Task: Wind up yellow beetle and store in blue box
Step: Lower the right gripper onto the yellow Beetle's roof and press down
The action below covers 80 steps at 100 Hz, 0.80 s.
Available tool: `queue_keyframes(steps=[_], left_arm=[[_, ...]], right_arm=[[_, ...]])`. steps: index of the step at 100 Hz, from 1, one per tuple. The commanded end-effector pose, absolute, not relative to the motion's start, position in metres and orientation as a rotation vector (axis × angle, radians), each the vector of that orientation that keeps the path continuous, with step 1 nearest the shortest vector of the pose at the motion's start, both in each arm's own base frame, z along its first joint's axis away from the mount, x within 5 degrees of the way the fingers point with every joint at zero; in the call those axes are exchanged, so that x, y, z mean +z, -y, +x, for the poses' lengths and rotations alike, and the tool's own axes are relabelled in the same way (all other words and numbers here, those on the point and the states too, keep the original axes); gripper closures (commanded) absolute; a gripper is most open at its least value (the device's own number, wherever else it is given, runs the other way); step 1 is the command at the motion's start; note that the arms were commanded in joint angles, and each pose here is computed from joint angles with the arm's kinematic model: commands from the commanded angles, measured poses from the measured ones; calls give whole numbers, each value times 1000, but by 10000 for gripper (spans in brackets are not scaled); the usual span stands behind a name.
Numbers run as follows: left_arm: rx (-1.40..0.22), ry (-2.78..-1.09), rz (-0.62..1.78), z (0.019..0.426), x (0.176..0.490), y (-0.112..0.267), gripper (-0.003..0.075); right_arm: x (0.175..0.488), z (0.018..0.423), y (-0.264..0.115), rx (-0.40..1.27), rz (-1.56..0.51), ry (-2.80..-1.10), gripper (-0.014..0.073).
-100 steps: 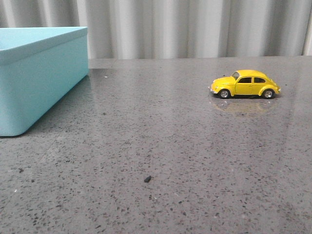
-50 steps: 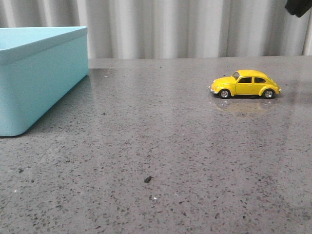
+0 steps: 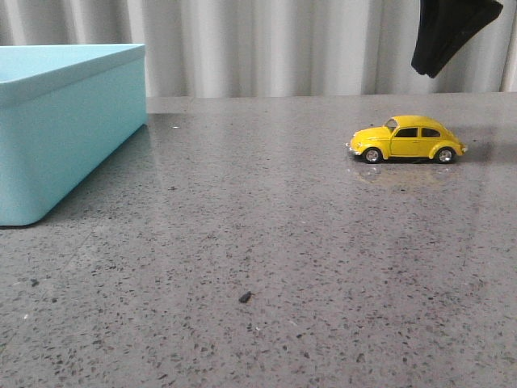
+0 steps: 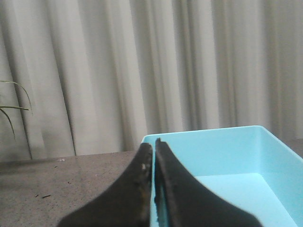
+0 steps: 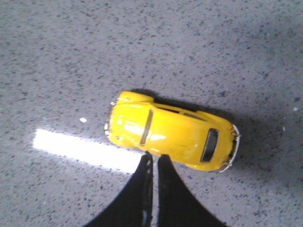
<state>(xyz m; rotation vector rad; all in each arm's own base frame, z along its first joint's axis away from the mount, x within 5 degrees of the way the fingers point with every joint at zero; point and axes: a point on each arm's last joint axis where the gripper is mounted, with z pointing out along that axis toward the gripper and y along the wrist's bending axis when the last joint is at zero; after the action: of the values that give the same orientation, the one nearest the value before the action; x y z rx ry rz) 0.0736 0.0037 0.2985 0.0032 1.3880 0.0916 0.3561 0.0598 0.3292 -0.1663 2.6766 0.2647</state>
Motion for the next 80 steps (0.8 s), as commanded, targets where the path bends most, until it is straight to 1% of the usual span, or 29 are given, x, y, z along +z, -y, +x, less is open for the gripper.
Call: queue_keyframes(steps=[1, 25, 41, 59, 80], left_arm=[[77, -1300, 0, 73, 316, -3, 741], [77, -1300, 0, 73, 316, -3, 741], [77, -1300, 0, 73, 316, -3, 741], [77, -1300, 0, 73, 316, -3, 741], [76, -1298, 1, 72, 316, -3, 741]], right_arm=[[352, 356, -60, 252, -169, -2598, 652], [341, 366, -63, 254, -174, -2648, 652], [338, 373, -64, 257, -172, -2651, 652], [329, 380, -66, 259, -182, -2707, 652], [323, 381, -68, 260, -190, -2736, 652]])
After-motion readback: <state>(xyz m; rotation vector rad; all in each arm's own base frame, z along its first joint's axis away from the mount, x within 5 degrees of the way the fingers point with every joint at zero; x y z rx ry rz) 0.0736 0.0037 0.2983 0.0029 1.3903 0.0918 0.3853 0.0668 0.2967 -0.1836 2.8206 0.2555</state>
